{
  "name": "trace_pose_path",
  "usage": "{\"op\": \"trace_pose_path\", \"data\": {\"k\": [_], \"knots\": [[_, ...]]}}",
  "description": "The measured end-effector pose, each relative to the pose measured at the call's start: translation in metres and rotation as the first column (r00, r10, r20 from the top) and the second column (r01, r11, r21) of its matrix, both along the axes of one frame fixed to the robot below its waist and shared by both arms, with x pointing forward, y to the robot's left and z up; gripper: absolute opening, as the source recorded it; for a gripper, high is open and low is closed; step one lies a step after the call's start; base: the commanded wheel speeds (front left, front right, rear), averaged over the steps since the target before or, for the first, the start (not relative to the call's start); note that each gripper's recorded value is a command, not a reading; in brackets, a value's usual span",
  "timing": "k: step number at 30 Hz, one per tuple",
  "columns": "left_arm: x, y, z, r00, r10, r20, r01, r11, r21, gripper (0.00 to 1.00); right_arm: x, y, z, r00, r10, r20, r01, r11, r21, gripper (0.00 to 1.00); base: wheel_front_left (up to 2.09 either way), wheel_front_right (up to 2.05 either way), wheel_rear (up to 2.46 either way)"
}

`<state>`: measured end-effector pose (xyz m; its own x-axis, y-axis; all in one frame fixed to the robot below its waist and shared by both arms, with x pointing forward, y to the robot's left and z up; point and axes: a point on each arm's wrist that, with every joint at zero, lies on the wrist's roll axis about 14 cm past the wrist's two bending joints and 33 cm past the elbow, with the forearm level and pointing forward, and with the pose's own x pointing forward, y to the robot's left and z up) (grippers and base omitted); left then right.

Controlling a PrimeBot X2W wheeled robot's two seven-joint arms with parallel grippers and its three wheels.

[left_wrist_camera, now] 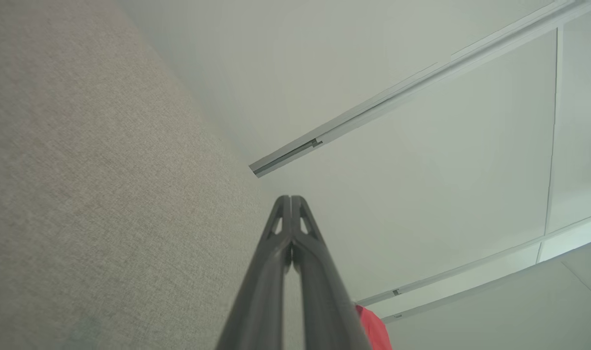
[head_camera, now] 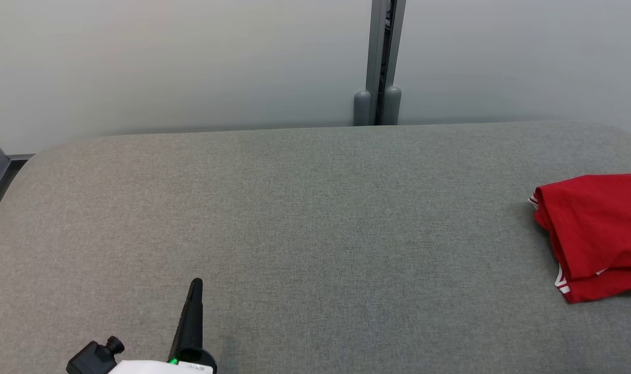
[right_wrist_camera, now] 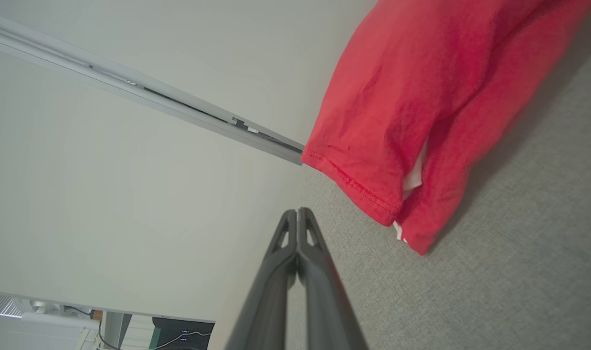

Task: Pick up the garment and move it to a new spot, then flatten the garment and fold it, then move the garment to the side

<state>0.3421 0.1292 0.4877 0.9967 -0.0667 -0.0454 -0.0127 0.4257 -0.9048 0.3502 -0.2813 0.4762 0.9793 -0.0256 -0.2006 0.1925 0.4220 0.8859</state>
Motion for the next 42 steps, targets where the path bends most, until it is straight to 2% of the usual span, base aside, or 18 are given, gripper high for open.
{"op": "trace_pose_path", "data": {"k": [19,42], "knots": [[0.001,-0.007,0.003,1.000,0.013,-0.002,-0.013,0.987,-0.160,0.00,-0.002,-0.015,0.006,0.999,-0.024,0.042,0.017,0.986,0.168,0.00,0.00,0.00,0.00],[0.005,-0.014,0.010,1.000,0.030,0.001,-0.028,0.940,-0.340,0.00,-0.004,-0.031,0.021,0.991,-0.054,0.125,0.007,0.939,0.344,0.00,0.00,0.00,0.00]]}}
